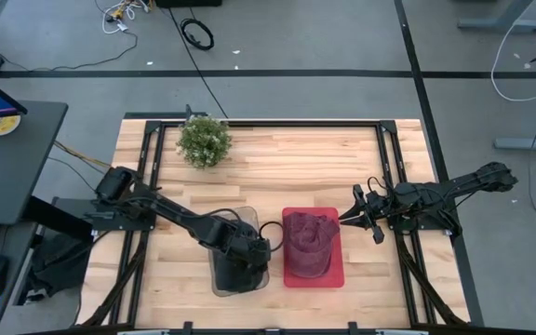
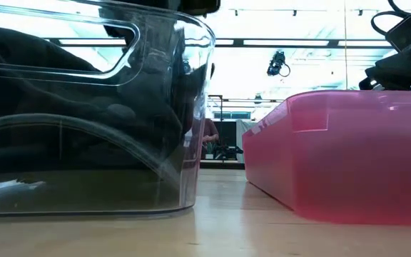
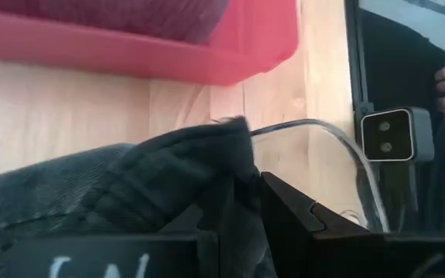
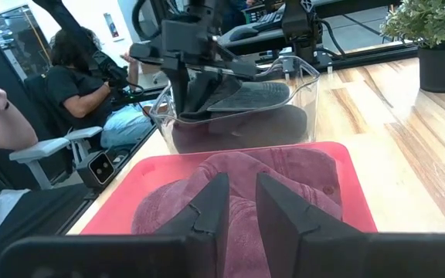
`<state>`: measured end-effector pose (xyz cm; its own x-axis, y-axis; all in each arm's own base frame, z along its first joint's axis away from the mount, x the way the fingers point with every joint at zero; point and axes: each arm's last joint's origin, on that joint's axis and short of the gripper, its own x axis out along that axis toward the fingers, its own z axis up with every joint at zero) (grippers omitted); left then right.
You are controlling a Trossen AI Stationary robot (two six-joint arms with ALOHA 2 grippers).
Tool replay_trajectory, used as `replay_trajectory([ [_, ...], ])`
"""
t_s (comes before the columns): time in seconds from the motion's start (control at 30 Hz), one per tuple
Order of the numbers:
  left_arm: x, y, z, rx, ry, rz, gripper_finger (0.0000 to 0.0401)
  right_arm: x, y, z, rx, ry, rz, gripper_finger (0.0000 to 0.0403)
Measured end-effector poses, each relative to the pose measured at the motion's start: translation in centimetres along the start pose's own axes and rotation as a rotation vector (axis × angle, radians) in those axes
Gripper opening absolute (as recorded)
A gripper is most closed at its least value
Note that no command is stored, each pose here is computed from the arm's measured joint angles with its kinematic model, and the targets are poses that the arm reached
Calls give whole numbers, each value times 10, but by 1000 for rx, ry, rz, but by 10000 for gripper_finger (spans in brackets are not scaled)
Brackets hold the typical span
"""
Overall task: Pick & Place hat
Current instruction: Put the black cap into the transparent bin
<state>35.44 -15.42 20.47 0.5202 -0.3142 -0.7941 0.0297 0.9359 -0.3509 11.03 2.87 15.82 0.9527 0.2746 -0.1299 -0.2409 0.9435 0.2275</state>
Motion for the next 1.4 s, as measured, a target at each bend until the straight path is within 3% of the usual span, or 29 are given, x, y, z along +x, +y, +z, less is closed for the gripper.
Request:
replay_trajectory([
  [0.23, -11, -7, 2, 32, -65, 35, 68, 0, 0, 0, 0, 0, 1, 68],
  [0.53, -16, 1, 8, 59, -145, 189, 68, 0, 0, 0, 0, -3, 1, 68],
  [0.8, -8, 9, -8, -51, 27, 224, 68, 0, 0, 0, 0, -4, 1, 68],
  [1.1, 33, 18, -18, -69, 203, 56, 68, 0, 0, 0, 0, -2, 1, 68],
  [1.4, 19, 21, -8, -53, 145, 49, 68, 0, 0, 0, 0, -1, 0, 68],
])
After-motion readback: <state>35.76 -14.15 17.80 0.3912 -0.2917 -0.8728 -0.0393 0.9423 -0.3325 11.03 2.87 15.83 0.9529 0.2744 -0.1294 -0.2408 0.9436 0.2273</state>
